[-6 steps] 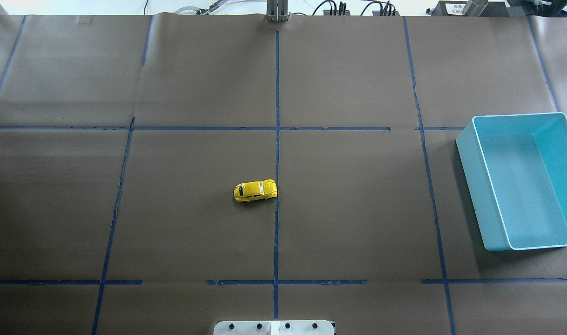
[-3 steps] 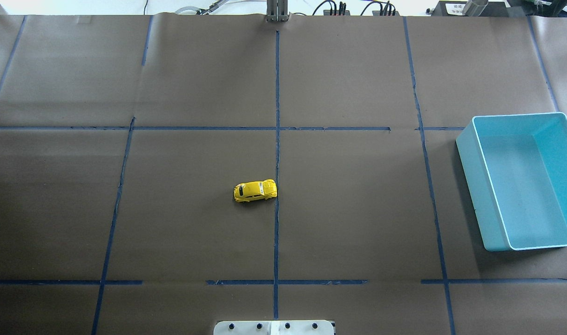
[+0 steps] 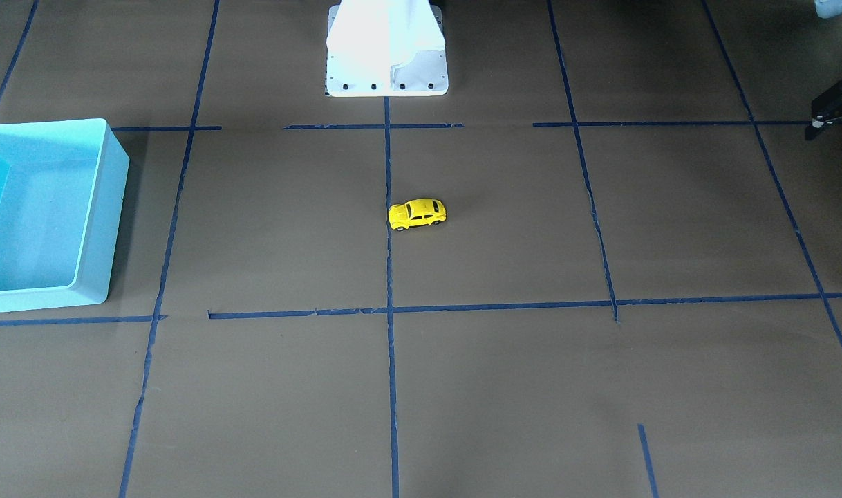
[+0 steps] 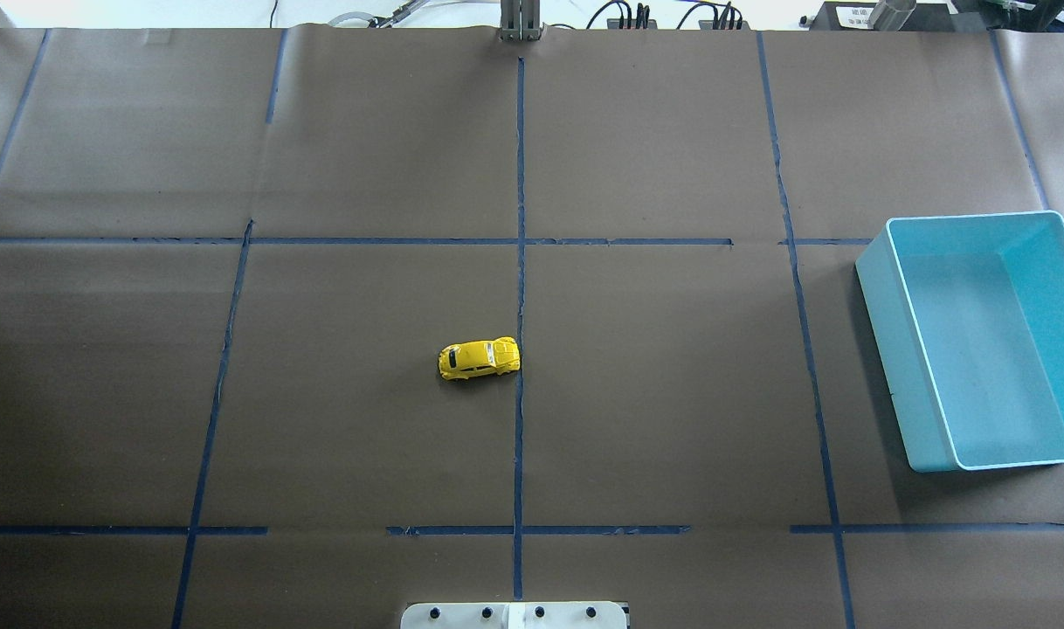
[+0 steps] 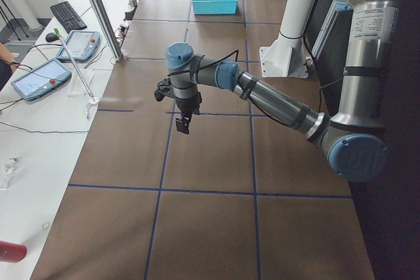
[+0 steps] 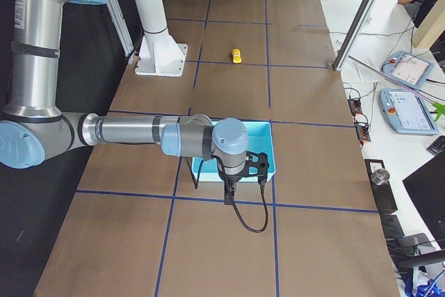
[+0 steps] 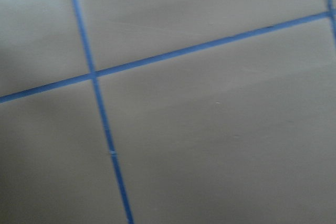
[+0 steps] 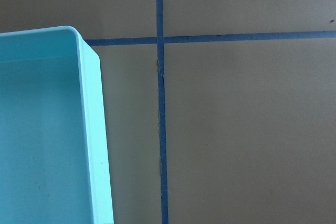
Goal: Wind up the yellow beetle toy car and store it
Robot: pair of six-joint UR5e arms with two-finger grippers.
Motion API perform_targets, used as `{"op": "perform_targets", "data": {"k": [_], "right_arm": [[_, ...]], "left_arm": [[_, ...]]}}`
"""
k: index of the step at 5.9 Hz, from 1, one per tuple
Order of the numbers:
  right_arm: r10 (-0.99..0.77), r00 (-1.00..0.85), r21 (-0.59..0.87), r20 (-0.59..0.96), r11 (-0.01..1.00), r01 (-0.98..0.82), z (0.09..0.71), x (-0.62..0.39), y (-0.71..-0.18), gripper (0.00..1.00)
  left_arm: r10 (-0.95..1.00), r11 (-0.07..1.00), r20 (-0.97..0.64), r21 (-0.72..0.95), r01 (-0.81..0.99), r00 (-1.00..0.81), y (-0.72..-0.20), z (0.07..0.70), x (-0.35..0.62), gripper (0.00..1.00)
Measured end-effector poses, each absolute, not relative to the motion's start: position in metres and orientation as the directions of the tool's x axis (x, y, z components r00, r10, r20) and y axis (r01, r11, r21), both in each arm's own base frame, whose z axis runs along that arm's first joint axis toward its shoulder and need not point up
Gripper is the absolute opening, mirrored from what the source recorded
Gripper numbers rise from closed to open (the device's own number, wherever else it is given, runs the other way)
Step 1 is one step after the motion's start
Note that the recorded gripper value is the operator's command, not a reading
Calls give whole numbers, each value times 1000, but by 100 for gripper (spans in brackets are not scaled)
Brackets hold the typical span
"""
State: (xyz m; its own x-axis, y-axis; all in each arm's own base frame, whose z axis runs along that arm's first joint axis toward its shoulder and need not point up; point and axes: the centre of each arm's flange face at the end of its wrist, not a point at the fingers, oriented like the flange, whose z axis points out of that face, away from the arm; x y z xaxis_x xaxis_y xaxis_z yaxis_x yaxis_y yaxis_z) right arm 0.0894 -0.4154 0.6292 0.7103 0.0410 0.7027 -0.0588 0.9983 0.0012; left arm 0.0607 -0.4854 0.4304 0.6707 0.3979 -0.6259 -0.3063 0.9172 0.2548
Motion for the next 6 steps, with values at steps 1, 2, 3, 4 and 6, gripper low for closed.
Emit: {"op": "perform_targets", "data": {"k": [1, 2, 3, 4, 6], "right_arm": [[43, 710, 1, 703, 998, -61, 629, 90, -415, 100], [45, 710, 0, 703, 998, -64, 630, 92, -415, 100], [47, 710, -1, 703, 998, -66, 630, 92, -414, 100], [48, 710, -1, 703, 998, -66, 630, 92, -414, 100], [49, 709, -2, 704, 998, -68, 630, 93, -414, 100]], "left_arm": [[515, 857, -565, 334, -392, 645, -497, 388, 112, 100], [623, 782, -500, 405, -474, 601, -500, 351, 167, 100], [720, 694, -430, 463, -552, 545, -492, 321, 221, 100], [809, 586, -336, 515, -625, 482, -478, 295, 271, 100], [912, 403, -188, 582, -706, 366, -446, 256, 348, 100]]}}
